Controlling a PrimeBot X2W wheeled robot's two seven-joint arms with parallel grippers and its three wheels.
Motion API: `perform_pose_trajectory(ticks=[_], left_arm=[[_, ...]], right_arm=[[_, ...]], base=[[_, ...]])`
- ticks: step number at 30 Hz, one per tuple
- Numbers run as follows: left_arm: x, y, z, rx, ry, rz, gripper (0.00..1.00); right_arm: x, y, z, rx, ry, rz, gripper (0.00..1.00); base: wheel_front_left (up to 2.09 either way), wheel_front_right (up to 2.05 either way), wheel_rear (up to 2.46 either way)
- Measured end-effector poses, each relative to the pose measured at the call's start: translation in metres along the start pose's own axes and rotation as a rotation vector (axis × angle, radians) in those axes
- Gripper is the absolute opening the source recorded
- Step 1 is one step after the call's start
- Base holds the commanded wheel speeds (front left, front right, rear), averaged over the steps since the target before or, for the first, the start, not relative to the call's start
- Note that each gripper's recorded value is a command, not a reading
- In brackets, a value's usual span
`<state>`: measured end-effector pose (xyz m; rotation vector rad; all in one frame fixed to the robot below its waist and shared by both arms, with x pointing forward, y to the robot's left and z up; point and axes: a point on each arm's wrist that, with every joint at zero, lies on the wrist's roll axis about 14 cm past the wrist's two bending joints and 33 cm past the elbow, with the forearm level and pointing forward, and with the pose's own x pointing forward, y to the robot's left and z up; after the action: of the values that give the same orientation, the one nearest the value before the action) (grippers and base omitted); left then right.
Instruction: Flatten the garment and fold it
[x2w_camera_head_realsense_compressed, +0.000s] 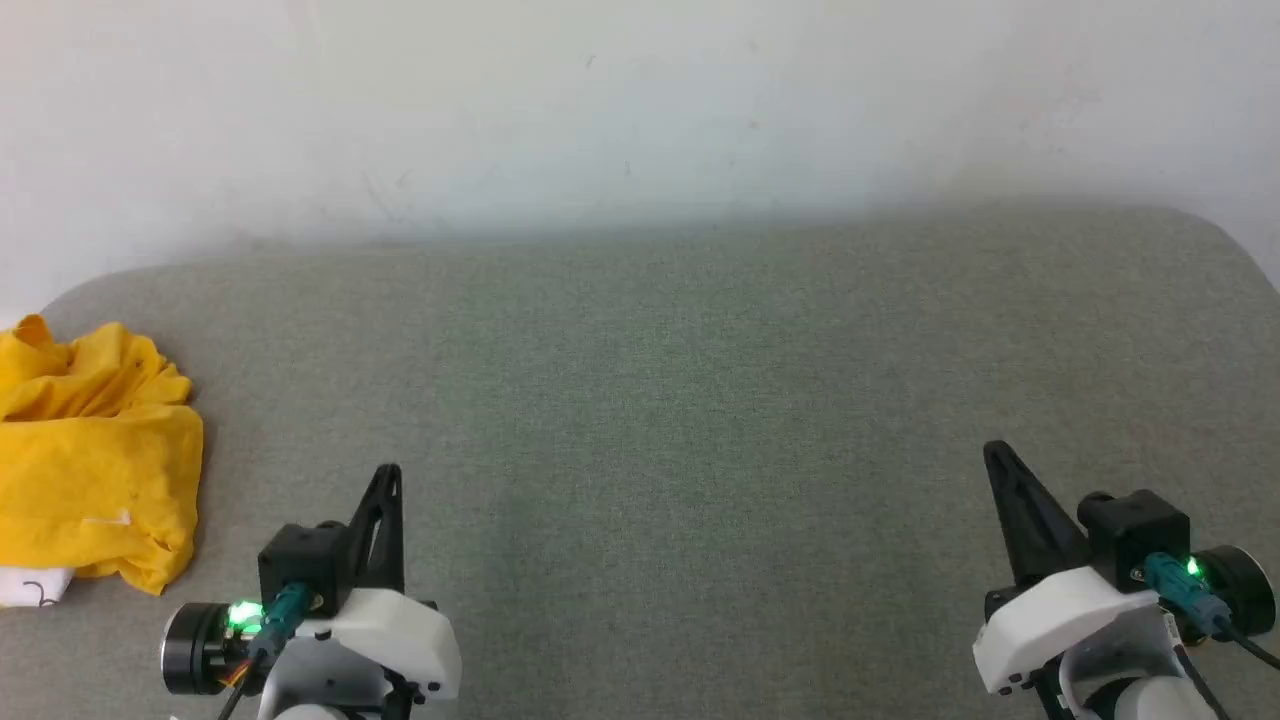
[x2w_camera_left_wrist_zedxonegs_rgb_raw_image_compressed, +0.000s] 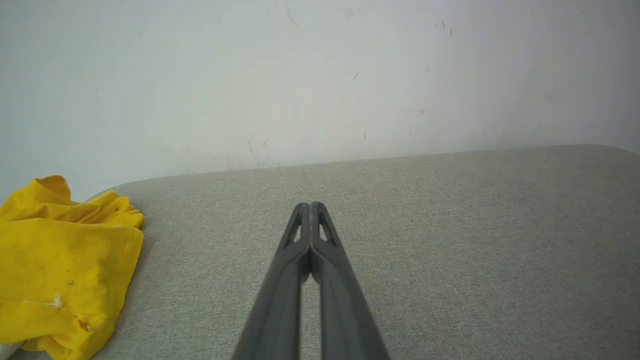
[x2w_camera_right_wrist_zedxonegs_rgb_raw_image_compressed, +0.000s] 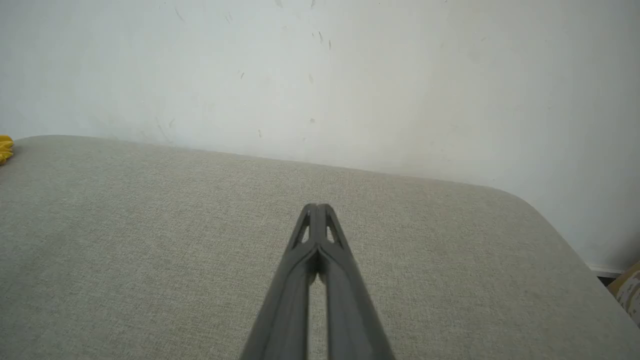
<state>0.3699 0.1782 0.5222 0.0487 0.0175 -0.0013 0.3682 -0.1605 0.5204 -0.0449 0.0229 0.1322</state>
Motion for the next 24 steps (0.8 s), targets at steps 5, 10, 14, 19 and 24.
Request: perform_pose_trajectory(ticks=[5, 10, 14, 19, 24], left_arm=[[0.0000, 0.0000, 0.0000, 0.000, 0.000, 0.000, 0.00], [0.0000, 0.0000, 0.0000, 0.000, 0.000, 0.000, 0.00], [0.0000, 0.0000, 0.0000, 0.000, 0.000, 0.000, 0.00], [0.0000, 0.0000, 0.0000, 0.000, 0.000, 0.000, 0.00], [0.0000, 0.0000, 0.0000, 0.000, 0.000, 0.000, 0.00]], right_arm=[[0.0000, 0.0000, 0.0000, 0.000, 0.000, 0.000, 0.00], [0.0000, 0.0000, 0.0000, 0.000, 0.000, 0.000, 0.00], [0.0000, 0.0001, 0.0001, 0.000, 0.000, 0.000, 0.00], [0.0000, 0.0000, 0.0000, 0.000, 0.000, 0.000, 0.00], [0.0000, 0.0000, 0.0001, 0.000, 0.000, 0.000, 0.00]], base=[[0.00, 0.00, 0.00], [0.00, 0.00, 0.00], [0.00, 0.00, 0.00], [0.00, 0.00, 0.00], [0.00, 0.00, 0.00]])
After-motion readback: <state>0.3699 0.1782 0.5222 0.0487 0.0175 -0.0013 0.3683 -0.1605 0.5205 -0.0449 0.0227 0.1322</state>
